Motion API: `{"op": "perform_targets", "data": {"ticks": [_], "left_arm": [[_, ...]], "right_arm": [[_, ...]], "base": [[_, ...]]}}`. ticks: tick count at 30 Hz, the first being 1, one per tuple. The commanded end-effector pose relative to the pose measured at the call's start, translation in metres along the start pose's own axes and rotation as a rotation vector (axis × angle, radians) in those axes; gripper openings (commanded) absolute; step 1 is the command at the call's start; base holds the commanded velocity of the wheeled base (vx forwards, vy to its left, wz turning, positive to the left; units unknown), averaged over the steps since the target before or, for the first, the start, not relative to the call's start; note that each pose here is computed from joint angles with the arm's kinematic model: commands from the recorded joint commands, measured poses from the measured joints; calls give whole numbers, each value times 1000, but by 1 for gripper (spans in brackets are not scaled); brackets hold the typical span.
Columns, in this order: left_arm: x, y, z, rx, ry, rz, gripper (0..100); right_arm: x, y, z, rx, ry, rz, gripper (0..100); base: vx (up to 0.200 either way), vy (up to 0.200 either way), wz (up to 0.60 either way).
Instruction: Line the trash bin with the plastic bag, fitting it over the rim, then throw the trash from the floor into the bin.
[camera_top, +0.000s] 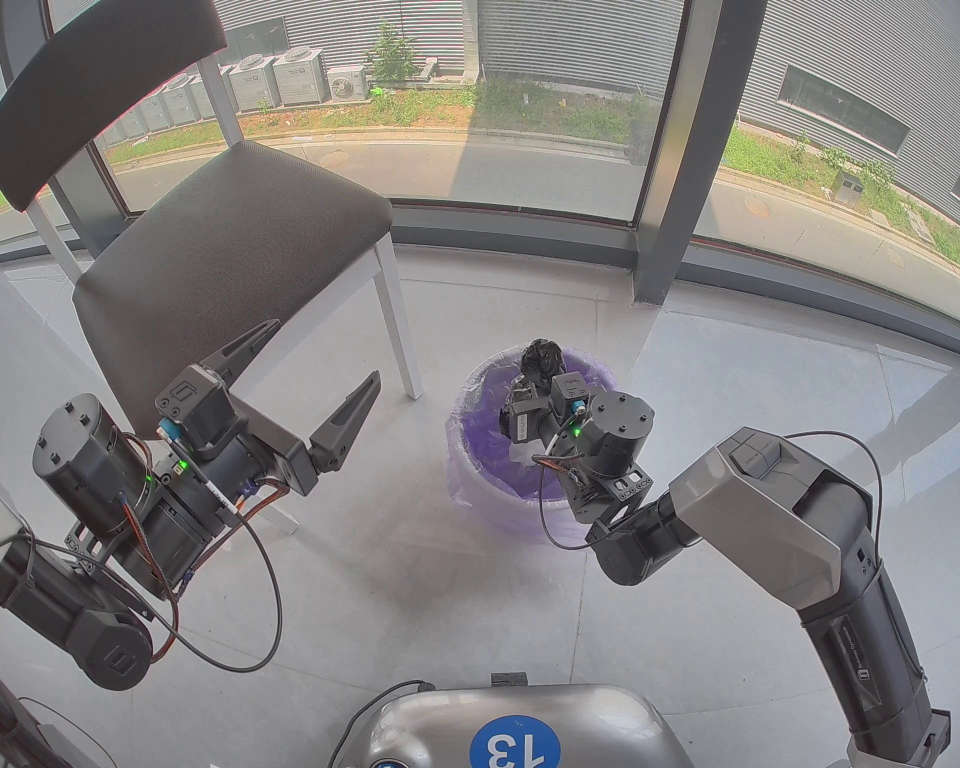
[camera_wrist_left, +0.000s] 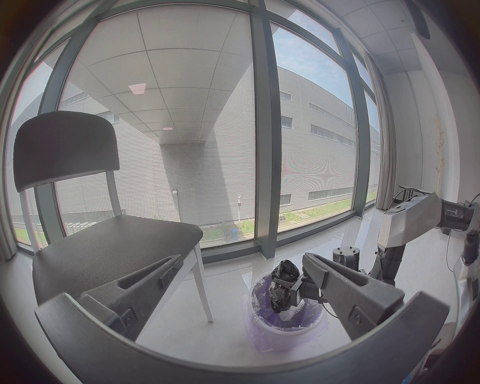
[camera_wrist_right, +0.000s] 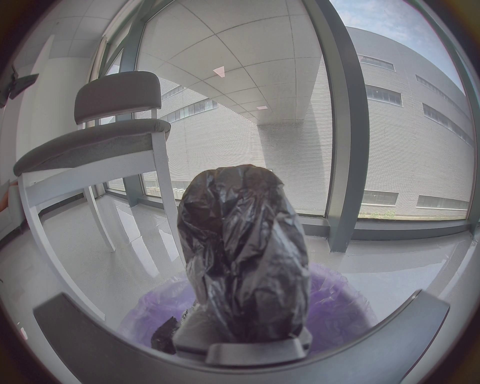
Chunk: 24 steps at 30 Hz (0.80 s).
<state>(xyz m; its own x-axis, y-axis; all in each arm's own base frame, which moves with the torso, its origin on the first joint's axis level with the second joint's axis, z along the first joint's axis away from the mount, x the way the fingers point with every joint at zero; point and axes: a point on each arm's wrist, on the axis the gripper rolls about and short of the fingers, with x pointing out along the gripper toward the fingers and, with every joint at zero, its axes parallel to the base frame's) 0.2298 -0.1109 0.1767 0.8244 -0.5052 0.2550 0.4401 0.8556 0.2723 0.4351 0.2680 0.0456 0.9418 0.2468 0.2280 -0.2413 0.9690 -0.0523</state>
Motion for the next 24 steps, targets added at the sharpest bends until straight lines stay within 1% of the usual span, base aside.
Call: {"op": "perform_targets", "data": {"ticks": [1, 5, 8, 19, 20, 24], "left_arm": [[0, 0, 1, 2, -15, 4, 100], [0, 0, 2, 2, -18, 5, 100], [0, 0, 1, 2, -16, 4, 100], [0, 0, 1, 2, -16, 4, 100], [0, 0, 1, 2, -16, 4, 100], [0, 0, 1, 2, -16, 4, 100]], "right_arm": [[2, 0, -23, -8, 27, -3, 0], [2, -3, -35, -15, 48, -8, 0], [3, -5, -39, -20, 60, -13, 0], [4, -6, -43, -24, 76, -14, 0], [4, -6, -42, -24, 76, -14, 100], [4, -6, -43, -24, 76, -14, 100]], "base": [[0, 0, 0], [0, 0, 0], [0, 0, 0], [0, 0, 0], [0, 0, 0], [0, 0, 0]]}}
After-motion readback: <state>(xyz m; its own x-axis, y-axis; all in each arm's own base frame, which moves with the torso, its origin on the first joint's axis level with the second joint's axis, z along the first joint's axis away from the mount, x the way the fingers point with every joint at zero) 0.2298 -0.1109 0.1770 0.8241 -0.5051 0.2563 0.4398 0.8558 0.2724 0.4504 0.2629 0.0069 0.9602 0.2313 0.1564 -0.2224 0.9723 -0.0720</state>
